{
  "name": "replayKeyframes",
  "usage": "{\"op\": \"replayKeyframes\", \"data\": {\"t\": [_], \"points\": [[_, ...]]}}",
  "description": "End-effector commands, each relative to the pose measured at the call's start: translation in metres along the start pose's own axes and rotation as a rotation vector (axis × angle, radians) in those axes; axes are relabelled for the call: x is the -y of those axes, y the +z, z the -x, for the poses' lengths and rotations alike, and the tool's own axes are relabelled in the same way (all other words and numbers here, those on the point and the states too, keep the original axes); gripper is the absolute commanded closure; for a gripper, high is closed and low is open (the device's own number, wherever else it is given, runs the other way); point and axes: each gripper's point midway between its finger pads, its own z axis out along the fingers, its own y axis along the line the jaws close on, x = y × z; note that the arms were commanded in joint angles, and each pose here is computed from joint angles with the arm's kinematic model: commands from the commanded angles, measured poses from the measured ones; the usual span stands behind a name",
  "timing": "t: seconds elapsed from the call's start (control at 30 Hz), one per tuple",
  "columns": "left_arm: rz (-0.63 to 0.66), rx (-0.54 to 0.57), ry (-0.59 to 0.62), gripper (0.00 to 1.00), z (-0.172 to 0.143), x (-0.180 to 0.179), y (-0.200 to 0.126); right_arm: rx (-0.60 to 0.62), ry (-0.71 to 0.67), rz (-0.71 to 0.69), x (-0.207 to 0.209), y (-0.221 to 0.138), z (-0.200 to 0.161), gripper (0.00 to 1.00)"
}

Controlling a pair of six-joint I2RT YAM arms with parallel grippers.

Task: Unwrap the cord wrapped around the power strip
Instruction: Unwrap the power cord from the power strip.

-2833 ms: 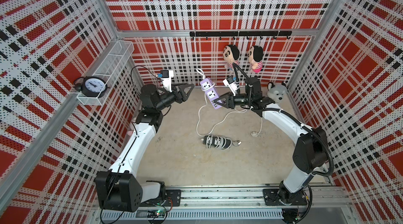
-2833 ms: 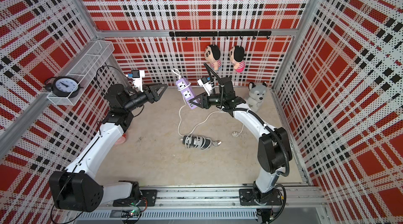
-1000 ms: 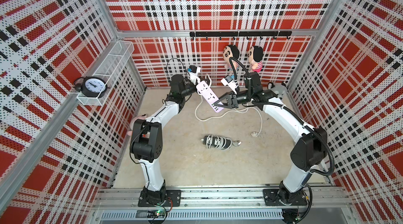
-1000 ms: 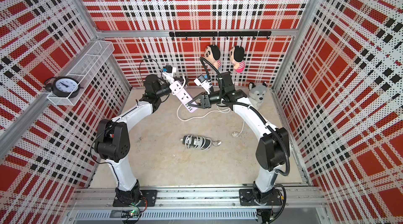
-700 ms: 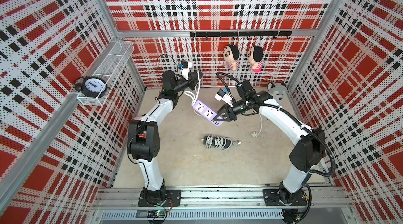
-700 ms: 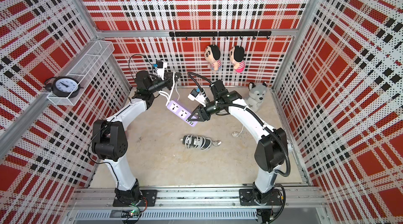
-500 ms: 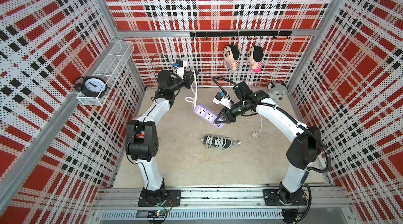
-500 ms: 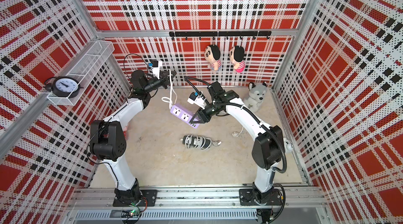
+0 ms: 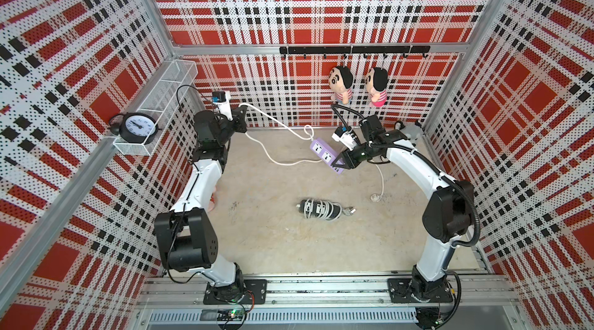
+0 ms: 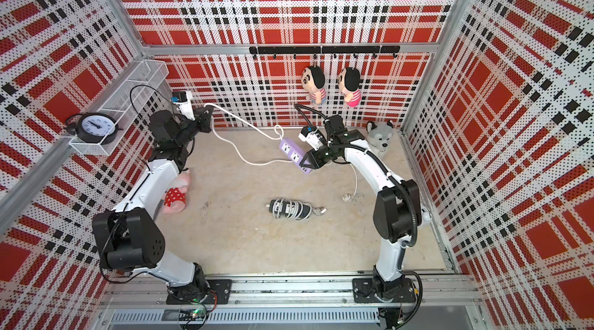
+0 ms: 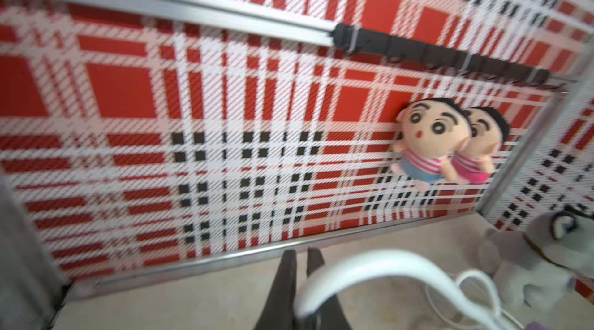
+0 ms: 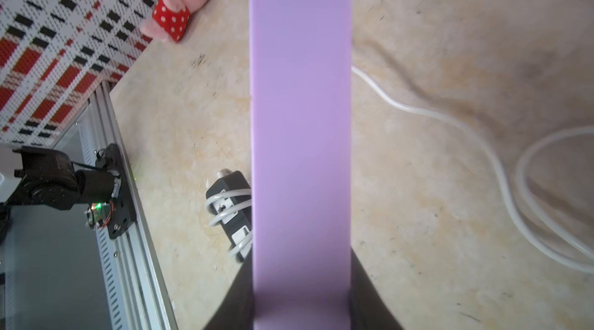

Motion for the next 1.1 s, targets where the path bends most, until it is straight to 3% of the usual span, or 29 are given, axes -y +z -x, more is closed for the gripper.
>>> {"op": "replayKeyframes", "data": {"t": [0.0,0.2,0.33,0.37,0.47,0.53,0.73,0.83,0.97,1.07], "points": [[0.290,0.049,0.015,1.00,0.024,-0.055,-0.022,-0.003,0.168,-0.102,0.030,-0.030,-0.023,1.00],[0.438,0.036,-0.071,1.00,0.010,-0.096,-0.027,0.053,0.240,-0.146,0.050,-0.056,-0.034,1.00],[0.363,-0.009,-0.068,0.99,-0.008,-0.073,-0.005,0.097,0.226,-0.060,0.032,-0.056,-0.027,1.00],[0.328,-0.030,-0.063,0.90,-0.016,-0.061,0.004,0.098,0.226,-0.053,0.028,-0.056,-0.027,1.00],[0.244,-0.088,-0.029,0.31,-0.036,-0.025,0.029,0.111,0.219,-0.023,0.018,-0.055,-0.023,1.00],[0.180,-0.115,-0.018,0.00,-0.045,-0.002,0.042,0.119,0.224,-0.023,0.015,-0.056,-0.021,1.00],[0.055,-0.138,-0.005,0.02,-0.042,0.049,0.055,0.180,0.293,-0.004,0.009,-0.063,-0.013,1.00],[-0.002,-0.205,-0.035,0.02,-0.044,0.063,0.050,0.236,0.366,-0.012,0.011,-0.067,-0.006,1.00],[-0.065,-0.304,-0.070,0.02,-0.061,0.083,0.018,0.331,0.420,0.016,0.003,-0.070,0.005,1.00],[-0.250,-0.269,-0.153,0.02,-0.066,0.135,-0.012,0.358,0.361,0.032,-0.017,-0.069,0.013,1.00]]}}
